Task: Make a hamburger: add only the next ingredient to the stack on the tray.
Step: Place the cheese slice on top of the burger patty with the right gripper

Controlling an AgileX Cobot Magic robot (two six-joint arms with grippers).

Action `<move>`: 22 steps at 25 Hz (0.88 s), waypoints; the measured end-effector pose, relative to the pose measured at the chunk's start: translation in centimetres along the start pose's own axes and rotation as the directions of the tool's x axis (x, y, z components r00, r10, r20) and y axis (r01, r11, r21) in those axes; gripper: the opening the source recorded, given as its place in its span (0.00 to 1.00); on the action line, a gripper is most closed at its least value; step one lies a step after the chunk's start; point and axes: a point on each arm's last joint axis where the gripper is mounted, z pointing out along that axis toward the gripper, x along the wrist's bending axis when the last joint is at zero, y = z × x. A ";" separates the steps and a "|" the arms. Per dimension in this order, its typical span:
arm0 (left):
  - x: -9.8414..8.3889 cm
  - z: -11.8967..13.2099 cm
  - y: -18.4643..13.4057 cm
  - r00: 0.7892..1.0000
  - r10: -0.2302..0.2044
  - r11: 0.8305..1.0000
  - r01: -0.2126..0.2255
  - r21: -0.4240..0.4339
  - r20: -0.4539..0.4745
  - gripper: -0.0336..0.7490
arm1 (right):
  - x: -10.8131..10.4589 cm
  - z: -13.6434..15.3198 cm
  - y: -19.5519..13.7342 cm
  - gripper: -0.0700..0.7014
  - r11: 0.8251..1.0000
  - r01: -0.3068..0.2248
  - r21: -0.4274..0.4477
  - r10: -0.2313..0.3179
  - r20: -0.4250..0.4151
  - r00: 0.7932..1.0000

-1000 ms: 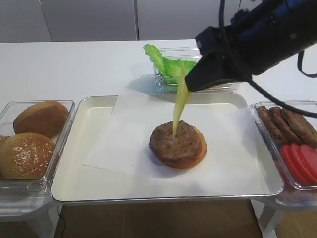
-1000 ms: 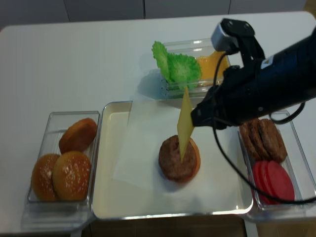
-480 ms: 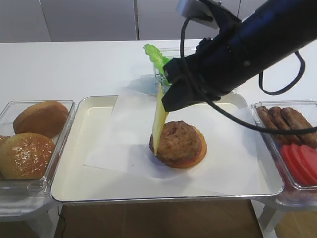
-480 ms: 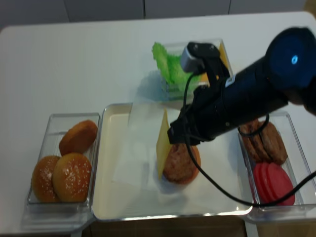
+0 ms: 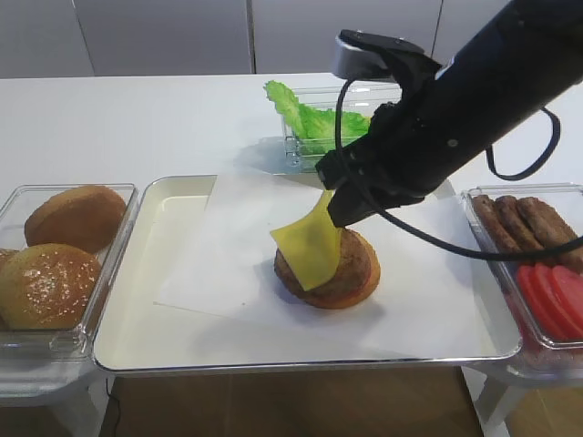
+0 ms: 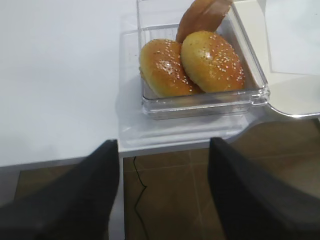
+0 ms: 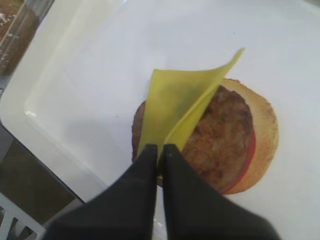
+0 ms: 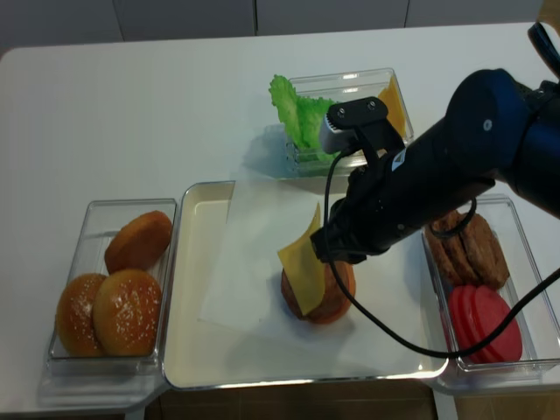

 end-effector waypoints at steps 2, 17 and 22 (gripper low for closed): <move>0.0 0.0 0.0 1.000 0.000 1.000 0.000 0.000 0.000 0.58 | -0.1 0.0 -0.1 0.13 1.000 -0.008 0.009 0.008 0.013 1.000; 0.0 0.0 0.0 1.000 0.000 1.000 0.000 0.000 0.000 0.58 | -0.7 0.2 -0.8 0.13 0.989 -0.123 0.080 0.116 0.080 0.990; 0.0 0.0 0.0 1.000 0.000 1.000 0.000 0.000 0.000 0.58 | -0.8 0.2 -0.9 0.13 0.988 -0.130 0.088 0.122 0.092 0.988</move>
